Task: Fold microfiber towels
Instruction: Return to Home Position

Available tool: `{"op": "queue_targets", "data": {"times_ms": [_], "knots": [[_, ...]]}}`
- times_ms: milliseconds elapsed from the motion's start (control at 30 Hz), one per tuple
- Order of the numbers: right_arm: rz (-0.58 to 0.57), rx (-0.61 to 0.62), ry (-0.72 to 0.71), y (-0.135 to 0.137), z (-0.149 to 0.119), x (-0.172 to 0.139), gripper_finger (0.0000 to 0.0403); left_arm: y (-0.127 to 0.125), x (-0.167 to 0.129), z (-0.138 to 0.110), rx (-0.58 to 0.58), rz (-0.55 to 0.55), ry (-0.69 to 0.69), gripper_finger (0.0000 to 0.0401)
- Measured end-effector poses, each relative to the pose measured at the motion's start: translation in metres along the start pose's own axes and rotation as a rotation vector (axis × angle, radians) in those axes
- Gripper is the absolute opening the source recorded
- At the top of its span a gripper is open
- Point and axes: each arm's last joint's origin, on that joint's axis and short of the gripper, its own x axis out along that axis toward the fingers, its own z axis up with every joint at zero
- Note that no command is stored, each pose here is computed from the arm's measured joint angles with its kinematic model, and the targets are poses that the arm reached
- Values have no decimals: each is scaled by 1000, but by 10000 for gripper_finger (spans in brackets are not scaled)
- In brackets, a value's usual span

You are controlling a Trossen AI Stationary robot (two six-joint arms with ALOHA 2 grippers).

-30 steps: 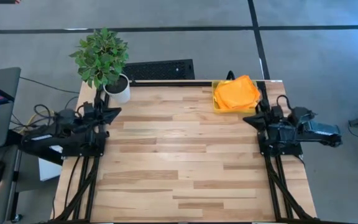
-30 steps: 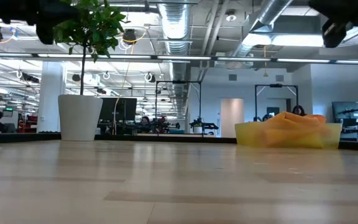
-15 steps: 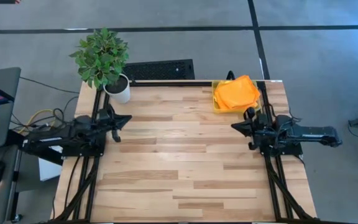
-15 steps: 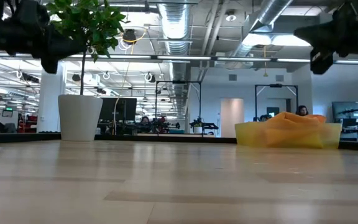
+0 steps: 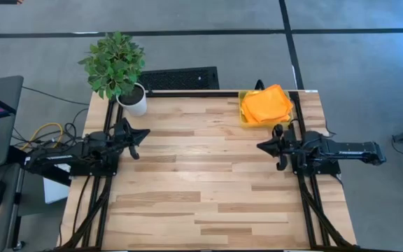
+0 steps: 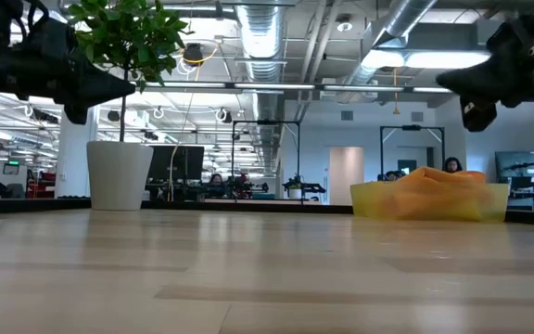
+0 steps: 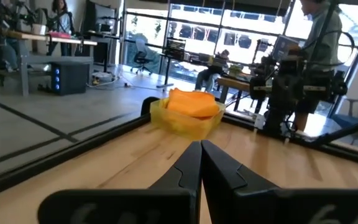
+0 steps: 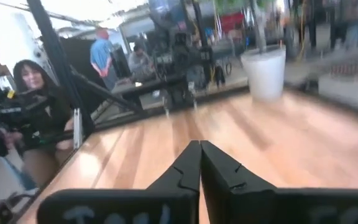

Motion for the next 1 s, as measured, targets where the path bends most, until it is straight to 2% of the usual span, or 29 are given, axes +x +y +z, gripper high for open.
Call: {"op": "queue_targets", "data": {"times_ms": [133, 200, 1000], "knots": [[-7, 181, 26, 0, -2, 1, 40, 0, 0, 0, 47, 0, 1, 0], [-8, 221, 26, 0, -2, 1, 41, 0, 0, 0, 50, 0, 1, 0], [-7, 188, 29, 0, -3, 1, 42, 0, 0, -1, 50, 2, 3, 0]]}}
